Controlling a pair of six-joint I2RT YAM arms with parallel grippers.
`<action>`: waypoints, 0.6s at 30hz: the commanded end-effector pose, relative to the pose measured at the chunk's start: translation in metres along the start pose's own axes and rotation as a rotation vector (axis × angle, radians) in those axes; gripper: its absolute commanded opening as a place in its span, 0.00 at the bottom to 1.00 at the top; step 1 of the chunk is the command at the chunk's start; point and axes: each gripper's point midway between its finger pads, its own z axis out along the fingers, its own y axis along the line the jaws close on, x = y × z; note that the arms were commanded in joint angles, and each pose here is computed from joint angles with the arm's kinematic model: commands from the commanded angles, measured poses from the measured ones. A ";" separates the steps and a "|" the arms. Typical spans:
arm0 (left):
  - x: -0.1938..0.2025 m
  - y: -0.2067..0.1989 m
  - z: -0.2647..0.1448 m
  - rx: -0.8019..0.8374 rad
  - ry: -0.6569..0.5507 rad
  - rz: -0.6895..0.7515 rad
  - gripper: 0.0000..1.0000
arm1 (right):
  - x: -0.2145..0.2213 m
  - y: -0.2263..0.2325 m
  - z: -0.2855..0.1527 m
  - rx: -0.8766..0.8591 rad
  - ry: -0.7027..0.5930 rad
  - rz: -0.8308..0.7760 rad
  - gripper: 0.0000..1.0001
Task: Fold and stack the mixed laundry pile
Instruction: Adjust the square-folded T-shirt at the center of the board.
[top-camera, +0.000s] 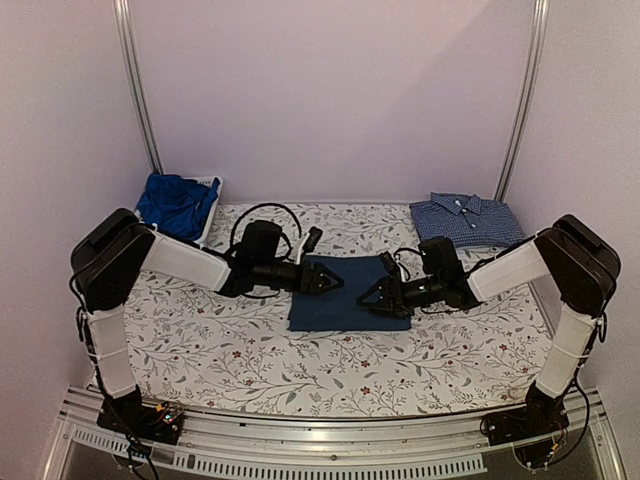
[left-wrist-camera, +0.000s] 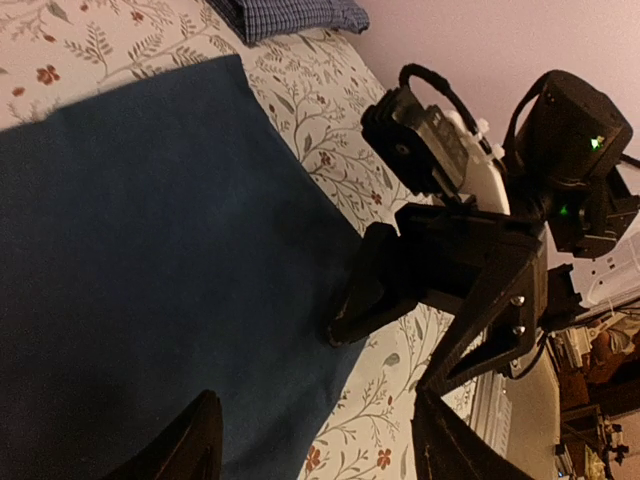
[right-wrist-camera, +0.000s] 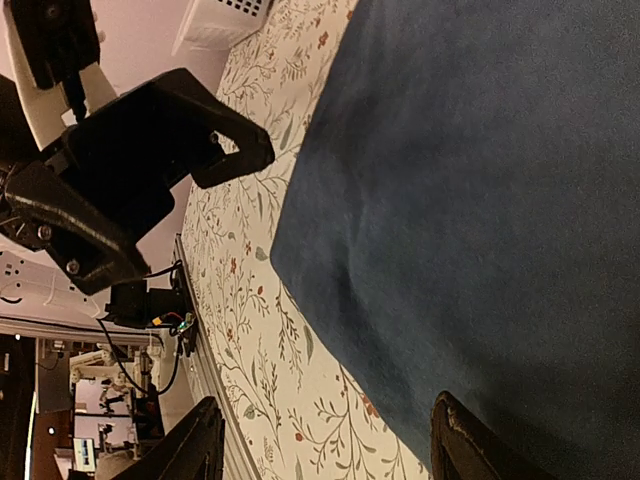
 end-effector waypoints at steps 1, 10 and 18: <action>0.045 0.001 0.015 0.077 0.060 -0.081 0.64 | 0.024 -0.014 -0.002 -0.059 0.025 0.077 0.69; 0.074 0.067 -0.031 -0.062 0.015 -0.198 0.64 | 0.066 -0.054 -0.018 -0.039 0.052 0.205 0.66; 0.027 0.029 -0.047 -0.300 -0.037 0.212 0.79 | 0.035 -0.013 -0.067 0.030 -0.076 0.085 0.68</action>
